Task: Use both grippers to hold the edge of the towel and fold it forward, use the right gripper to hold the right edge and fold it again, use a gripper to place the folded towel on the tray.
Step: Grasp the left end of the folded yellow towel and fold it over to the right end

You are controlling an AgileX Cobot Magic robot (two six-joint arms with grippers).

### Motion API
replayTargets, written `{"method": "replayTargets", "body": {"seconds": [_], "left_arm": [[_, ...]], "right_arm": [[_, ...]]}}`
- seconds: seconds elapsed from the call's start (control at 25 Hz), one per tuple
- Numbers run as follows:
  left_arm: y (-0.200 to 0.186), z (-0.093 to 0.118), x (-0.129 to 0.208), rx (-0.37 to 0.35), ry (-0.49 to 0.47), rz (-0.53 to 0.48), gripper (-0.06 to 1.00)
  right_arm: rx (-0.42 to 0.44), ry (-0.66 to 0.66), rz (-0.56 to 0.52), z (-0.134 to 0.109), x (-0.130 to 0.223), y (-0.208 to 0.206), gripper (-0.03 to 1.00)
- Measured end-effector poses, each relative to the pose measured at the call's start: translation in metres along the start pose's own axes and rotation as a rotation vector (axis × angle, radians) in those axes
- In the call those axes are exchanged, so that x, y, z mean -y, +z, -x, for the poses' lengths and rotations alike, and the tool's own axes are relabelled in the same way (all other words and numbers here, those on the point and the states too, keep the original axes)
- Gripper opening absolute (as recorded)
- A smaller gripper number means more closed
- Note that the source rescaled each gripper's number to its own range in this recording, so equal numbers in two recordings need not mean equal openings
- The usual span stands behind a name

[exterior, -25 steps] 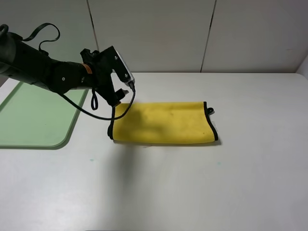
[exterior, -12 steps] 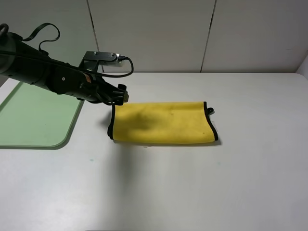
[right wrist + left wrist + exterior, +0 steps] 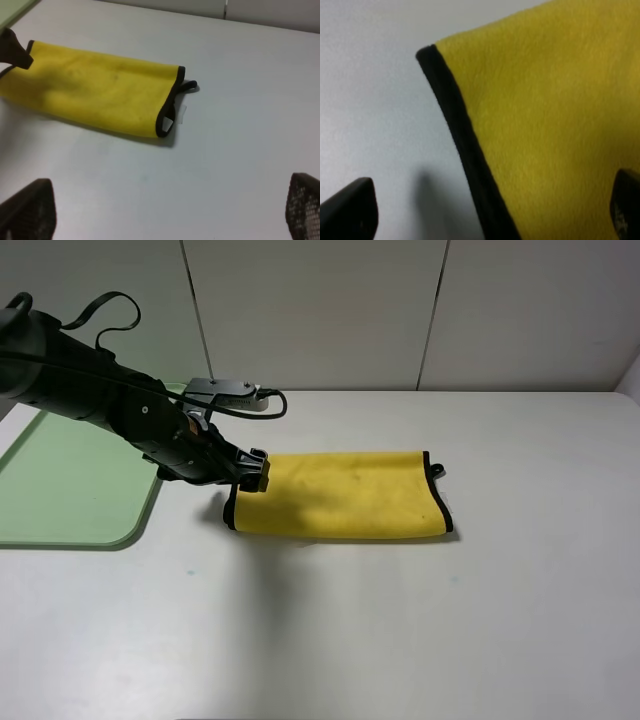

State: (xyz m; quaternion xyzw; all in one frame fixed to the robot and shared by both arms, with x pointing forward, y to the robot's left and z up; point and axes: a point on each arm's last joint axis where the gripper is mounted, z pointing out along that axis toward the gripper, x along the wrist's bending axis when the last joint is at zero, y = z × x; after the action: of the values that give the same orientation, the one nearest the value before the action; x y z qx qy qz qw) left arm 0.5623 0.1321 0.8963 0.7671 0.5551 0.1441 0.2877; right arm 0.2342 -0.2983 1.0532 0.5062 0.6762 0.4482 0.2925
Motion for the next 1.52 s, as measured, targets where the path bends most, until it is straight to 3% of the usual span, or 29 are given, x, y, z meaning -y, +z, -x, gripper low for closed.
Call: {"method": "replayTargets", "body": {"seconds": [0.4, 1.04, 1.36, 1.52], "left_arm": [[0.001, 0.001, 0.003, -0.004, 0.001, -0.025, 0.92], [0.038, 0.002, 0.009, -0.013, 0.046, -0.096, 0.88], [0.042, 0.005, 0.008, -0.001, 0.078, -0.070, 0.77], [0.044, 0.010, 0.008, 0.012, 0.083, -0.047, 0.63]], "right_arm": [[0.000, 0.000, 0.000, 0.000, 0.000, 0.000, 1.00], [0.000, 0.000, 0.000, 0.000, 0.000, 0.000, 1.00], [0.000, -0.002, 0.000, 0.000, 0.000, 0.000, 1.00], [0.000, -0.002, 0.000, 0.000, 0.000, 0.000, 1.00]]}}
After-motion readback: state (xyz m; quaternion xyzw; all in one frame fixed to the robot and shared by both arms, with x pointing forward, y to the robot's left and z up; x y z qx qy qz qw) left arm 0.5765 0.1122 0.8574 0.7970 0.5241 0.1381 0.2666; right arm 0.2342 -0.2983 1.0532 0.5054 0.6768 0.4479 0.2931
